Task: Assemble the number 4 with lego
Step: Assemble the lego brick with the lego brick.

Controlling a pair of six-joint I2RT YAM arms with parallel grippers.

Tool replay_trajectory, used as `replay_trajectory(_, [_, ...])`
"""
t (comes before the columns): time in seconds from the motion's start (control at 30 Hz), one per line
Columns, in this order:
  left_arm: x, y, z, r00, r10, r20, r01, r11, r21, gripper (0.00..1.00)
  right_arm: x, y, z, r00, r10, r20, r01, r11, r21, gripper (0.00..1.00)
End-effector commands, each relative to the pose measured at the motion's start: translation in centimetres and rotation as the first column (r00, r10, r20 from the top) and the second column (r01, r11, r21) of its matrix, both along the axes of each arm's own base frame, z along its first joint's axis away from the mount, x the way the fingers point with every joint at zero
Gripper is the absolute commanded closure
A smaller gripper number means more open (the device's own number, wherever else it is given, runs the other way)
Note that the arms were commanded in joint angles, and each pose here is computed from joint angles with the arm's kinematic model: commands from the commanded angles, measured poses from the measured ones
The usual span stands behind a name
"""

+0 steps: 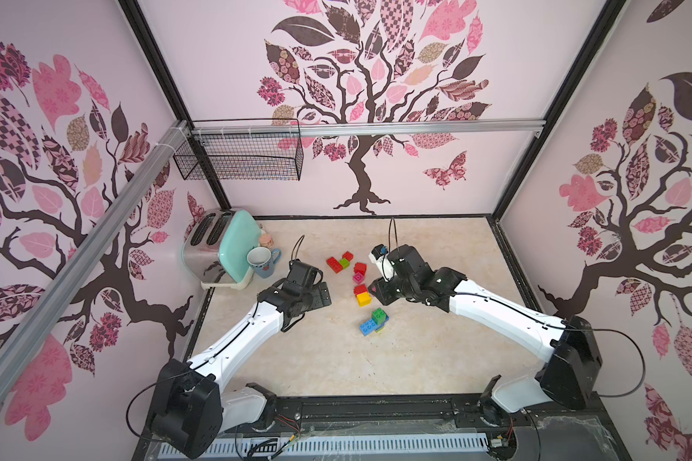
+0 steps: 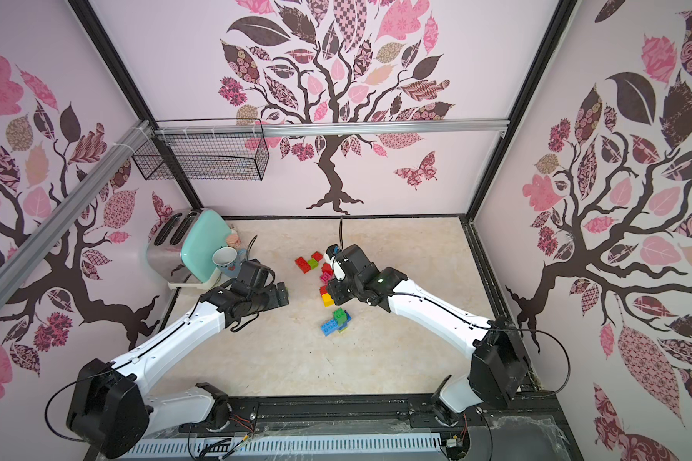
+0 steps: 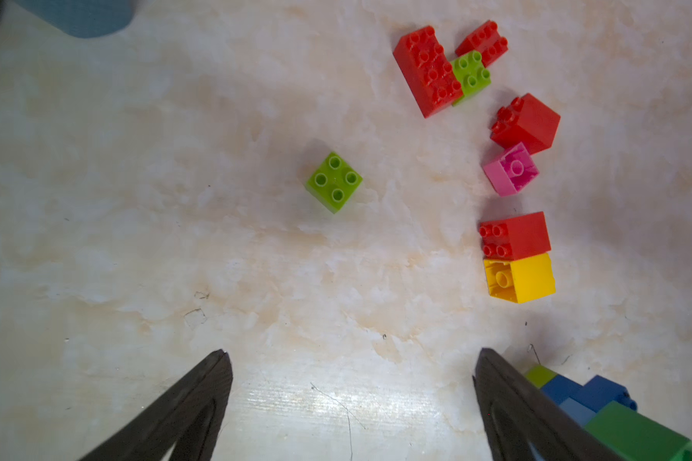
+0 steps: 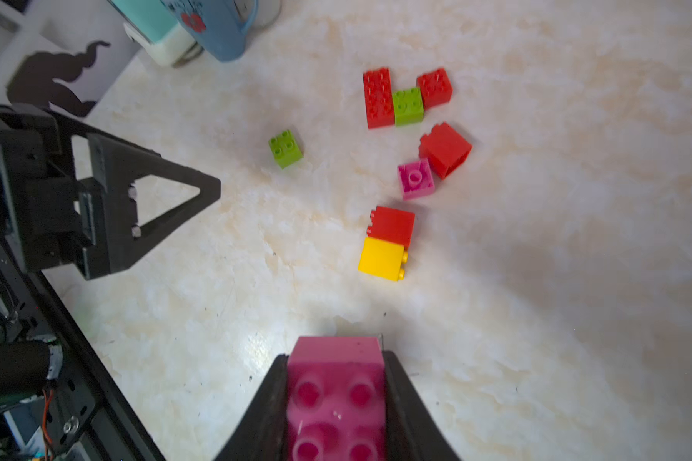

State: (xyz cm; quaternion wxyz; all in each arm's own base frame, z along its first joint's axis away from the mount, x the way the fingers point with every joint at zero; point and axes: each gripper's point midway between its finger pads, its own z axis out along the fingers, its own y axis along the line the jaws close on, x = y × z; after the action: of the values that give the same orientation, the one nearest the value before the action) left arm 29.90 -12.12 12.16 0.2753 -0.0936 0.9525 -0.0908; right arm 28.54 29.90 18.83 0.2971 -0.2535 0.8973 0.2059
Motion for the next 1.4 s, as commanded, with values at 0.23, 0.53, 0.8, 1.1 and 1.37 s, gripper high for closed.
replay_trajectory(0.23, [-1.0, -4.0, -2.2, 0.988, -0.136, -0.070, 0.133, 0.990, -0.036, 0.02, -3.4, -2.1, -4.5, 0.987, 0.002, -0.162, -0.029, 0.986, -0.164, 1.00])
replay_trajectory(0.53, [-1.1, -5.0, -2.9, 0.980, -0.172, -0.098, 0.171, 0.985, -0.023, 0.02, -3.2, -1.5, -6.0, 0.987, -0.001, -0.163, -0.029, 0.983, -0.182, 1.00])
replay_trajectory(0.8, [-1.2, -5.2, -3.4, 0.977, -0.181, -0.115, 0.181, 0.983, -0.015, 0.02, -2.7, -1.3, -7.3, 0.990, -0.009, -0.144, -0.023, 0.975, -0.221, 1.00])
replay_trajectory(1.1, [-1.3, -5.5, -3.9, 0.972, -0.194, -0.133, 0.194, 0.981, -0.014, 0.02, -3.8, -1.9, -8.7, 0.981, -0.008, -0.193, -0.041, 0.969, -0.246, 1.00])
replay_trajectory(1.37, [-1.2, -6.0, -4.1, 0.968, -0.210, -0.141, 0.208, 0.978, -0.024, 0.02, -4.9, -3.3, -9.8, 0.964, -0.070, -0.256, -0.011, 0.952, -0.305, 1.00])
